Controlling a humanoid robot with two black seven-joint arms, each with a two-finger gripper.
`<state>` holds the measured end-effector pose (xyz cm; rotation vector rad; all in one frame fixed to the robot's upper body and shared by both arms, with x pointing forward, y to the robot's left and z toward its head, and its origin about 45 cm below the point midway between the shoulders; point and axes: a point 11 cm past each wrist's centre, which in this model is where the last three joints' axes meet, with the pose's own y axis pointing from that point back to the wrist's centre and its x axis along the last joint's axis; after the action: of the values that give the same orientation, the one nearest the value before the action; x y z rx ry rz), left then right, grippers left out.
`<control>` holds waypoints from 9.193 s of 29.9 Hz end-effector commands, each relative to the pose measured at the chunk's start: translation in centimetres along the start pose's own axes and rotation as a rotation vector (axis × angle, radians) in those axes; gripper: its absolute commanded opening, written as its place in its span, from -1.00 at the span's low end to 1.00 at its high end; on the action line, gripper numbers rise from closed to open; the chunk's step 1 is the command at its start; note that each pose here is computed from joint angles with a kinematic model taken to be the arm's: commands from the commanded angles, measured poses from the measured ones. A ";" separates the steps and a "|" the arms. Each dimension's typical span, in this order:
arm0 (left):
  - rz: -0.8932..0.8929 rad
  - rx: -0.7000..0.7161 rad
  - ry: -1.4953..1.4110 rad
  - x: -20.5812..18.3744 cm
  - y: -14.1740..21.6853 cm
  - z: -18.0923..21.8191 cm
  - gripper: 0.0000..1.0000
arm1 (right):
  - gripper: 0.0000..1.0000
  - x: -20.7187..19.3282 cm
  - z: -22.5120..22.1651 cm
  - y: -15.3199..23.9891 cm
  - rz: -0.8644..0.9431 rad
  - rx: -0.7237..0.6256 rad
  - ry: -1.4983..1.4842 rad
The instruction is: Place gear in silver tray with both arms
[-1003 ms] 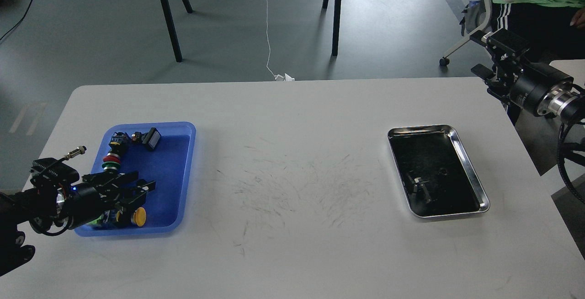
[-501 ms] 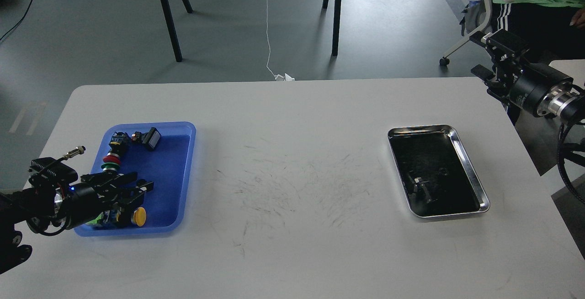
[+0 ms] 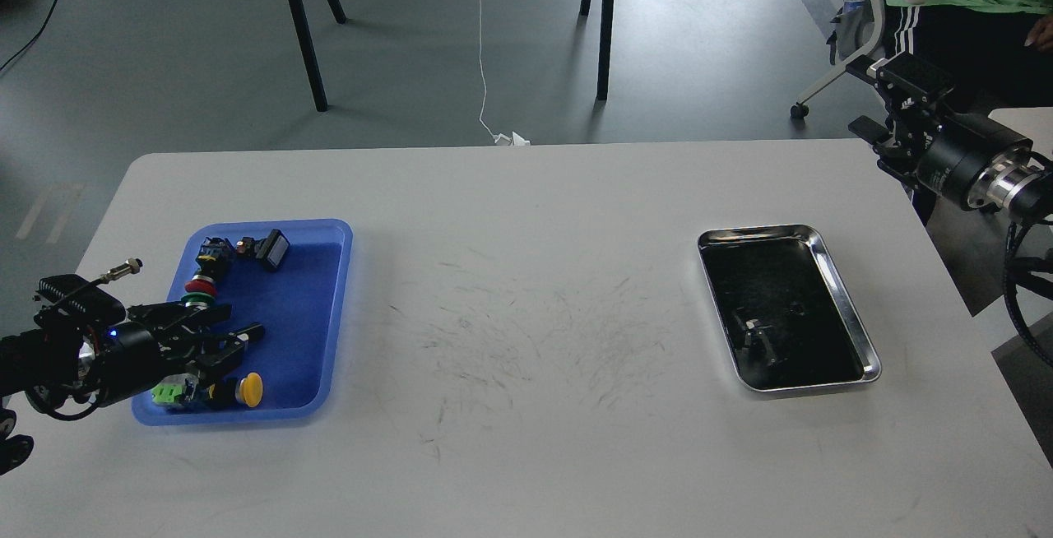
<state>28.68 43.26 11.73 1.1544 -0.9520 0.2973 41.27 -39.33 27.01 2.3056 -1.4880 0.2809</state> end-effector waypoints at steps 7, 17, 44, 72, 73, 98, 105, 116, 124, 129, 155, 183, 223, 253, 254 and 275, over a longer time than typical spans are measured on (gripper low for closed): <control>-0.003 -0.037 -0.087 1.0 -0.3 0.6 0.13 | 0.84 -0.1 0.3 0.1 -0.002 -0.006 -0.003; -0.050 -0.080 -0.149 0.5 -1.2 1.5 0.13 | 0.84 -0.3 0.9 0.3 -0.002 -0.018 -0.006; -0.038 -0.058 -0.167 1.4 -1.9 0.7 0.14 | 0.84 -0.3 1.1 0.3 -0.002 -0.022 -0.009; -0.036 -0.041 -0.174 0.9 -2.4 0.3 0.14 | 0.84 -0.4 1.5 0.6 -0.002 -0.027 -0.014; -0.038 -0.043 -0.172 0.8 -2.5 0.4 0.14 | 0.84 -0.4 1.5 0.6 -0.002 -0.027 -0.014; -0.024 -0.049 -0.174 0.3 -2.8 0.8 -0.23 | 0.84 -0.1 1.6 0.9 0.004 -0.032 -0.010; -0.030 -0.061 -0.166 -0.2 -3.3 1.3 -0.46 | 0.84 0.3 1.7 1.3 0.011 -0.037 -0.005; -0.026 -0.058 -0.166 -0.1 -3.2 1.2 -0.71 | 0.84 0.3 1.8 1.3 0.011 -0.039 -0.006; 0.010 -0.022 -0.139 1.0 -2.0 0.1 -0.77 | 0.84 0.4 1.8 1.3 0.015 -0.039 -0.006; 0.065 -0.021 -0.074 2.3 -2.1 0.4 -0.78 | 0.84 0.4 1.8 1.2 0.016 -0.038 -0.007; 0.405 -0.381 -0.050 14.6 -9.7 14.0 -0.85 | 0.84 0.9 1.4 0.8 0.079 -0.024 0.005; 0.264 -0.727 -0.070 9.5 -18.5 34.0 -0.84 | 0.84 0.6 0.0 -0.9 0.146 0.033 -0.024; 0.308 -0.611 0.161 10.1 -19.7 32.0 -0.08 | 0.85 0.7 0.7 -0.7 0.143 0.013 -0.021; 0.663 -0.367 1.016 26.2 -10.2 9.7 0.95 | 0.85 0.5 0.1 -1.0 0.130 0.028 -0.021; 0.651 -0.382 1.046 26.3 -9.7 9.3 0.95 | 0.86 0.5 0.1 -1.0 0.131 0.028 -0.023; 0.841 -0.193 1.312 23.1 0.0 -3.7 0.96 | 0.94 -4.4 -1.0 -0.1 -0.283 -0.039 0.059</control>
<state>44.85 39.00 29.78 0.1377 -0.2225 1.3468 40.14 -36.73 26.22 2.3886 -1.2395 0.2145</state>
